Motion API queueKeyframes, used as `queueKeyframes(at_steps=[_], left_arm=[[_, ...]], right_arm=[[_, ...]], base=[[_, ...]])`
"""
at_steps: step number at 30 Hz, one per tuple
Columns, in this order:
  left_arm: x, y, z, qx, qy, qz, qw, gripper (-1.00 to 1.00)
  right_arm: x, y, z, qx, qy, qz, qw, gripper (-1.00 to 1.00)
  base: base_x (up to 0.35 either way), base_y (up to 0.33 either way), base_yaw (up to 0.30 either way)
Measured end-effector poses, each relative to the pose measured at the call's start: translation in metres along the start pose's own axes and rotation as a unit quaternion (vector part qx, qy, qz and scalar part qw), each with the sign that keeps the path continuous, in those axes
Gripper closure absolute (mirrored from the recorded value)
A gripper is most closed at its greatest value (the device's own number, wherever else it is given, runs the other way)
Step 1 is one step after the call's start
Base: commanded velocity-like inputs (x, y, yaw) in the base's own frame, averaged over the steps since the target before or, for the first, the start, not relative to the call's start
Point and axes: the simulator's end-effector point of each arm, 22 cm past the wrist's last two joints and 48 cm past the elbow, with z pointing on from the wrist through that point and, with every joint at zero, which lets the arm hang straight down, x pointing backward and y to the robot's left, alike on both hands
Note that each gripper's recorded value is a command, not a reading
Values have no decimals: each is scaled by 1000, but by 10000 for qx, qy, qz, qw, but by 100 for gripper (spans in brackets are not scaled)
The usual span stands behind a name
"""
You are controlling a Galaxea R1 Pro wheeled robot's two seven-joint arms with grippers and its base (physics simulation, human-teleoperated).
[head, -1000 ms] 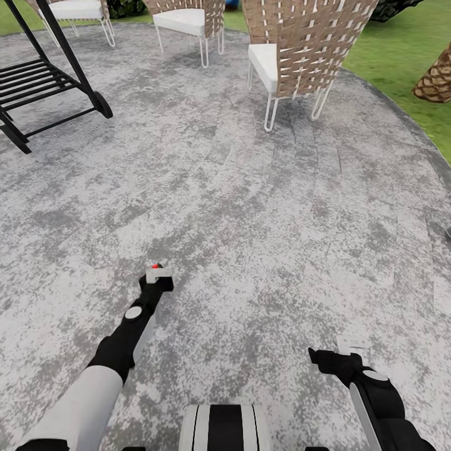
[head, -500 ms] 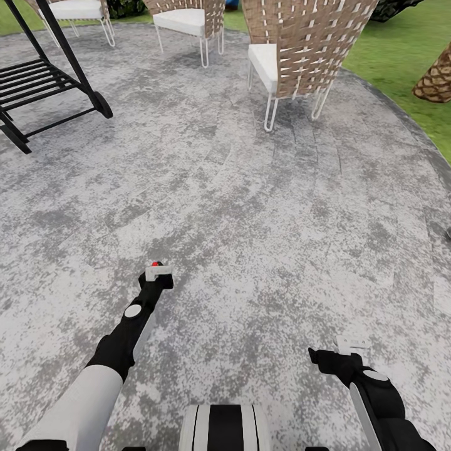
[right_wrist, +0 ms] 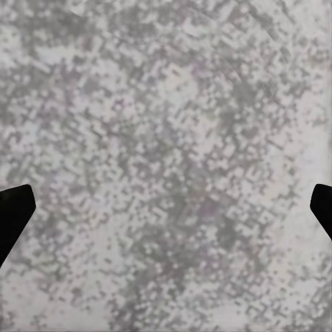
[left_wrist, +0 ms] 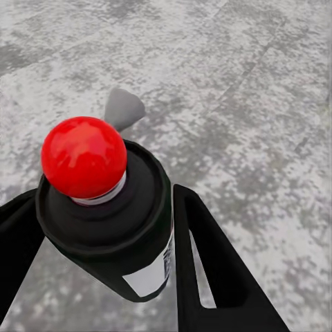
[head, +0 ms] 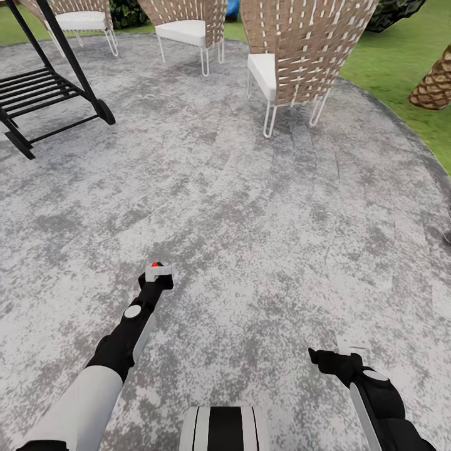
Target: Pick up the pesticide atomizer in the garden and spray insectifuge to fully cover both potted plants in the garden.
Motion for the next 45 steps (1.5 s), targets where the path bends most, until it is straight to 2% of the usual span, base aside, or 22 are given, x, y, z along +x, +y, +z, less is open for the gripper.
queueKeyframes(at_steps=[11,15,16,19,22,29,36,45], left_arm=[[-31,-3,-7,19,-192,-1,9998,100],[-25,-2,-10,20,115,-4,9999,100],[-12,-2,-11,24,435,-5,9991,100],[-7,-3,-15,40,677,-14,9977,100],[-9,-4,-18,41,734,-15,9973,100],[-26,-6,-23,49,637,-4,9980,100],[-18,-6,-34,52,1060,15,9944,100],[-30,-7,-44,55,1085,20,9941,100]], right_arm=[[-17,0,-14,-18,-210,23,9998,-100],[-24,1,-20,-30,-285,33,9996,-100],[-25,1,-21,-28,-302,35,9995,-100],[-30,-1,-25,-20,-362,52,9993,-100],[-34,-4,-30,-1,-421,48,9991,-100],[-45,-5,-39,-4,-560,57,9984,-100],[-56,-5,-50,-13,-703,67,9975,-100],[-68,-3,-64,-29,-873,102,9961,-100]], base=[[0,0,0],[0,0,0],[0,0,0],[0,0,0],[0,0,0],[0,0,-6],[0,0,-51],[0,0,-3]])
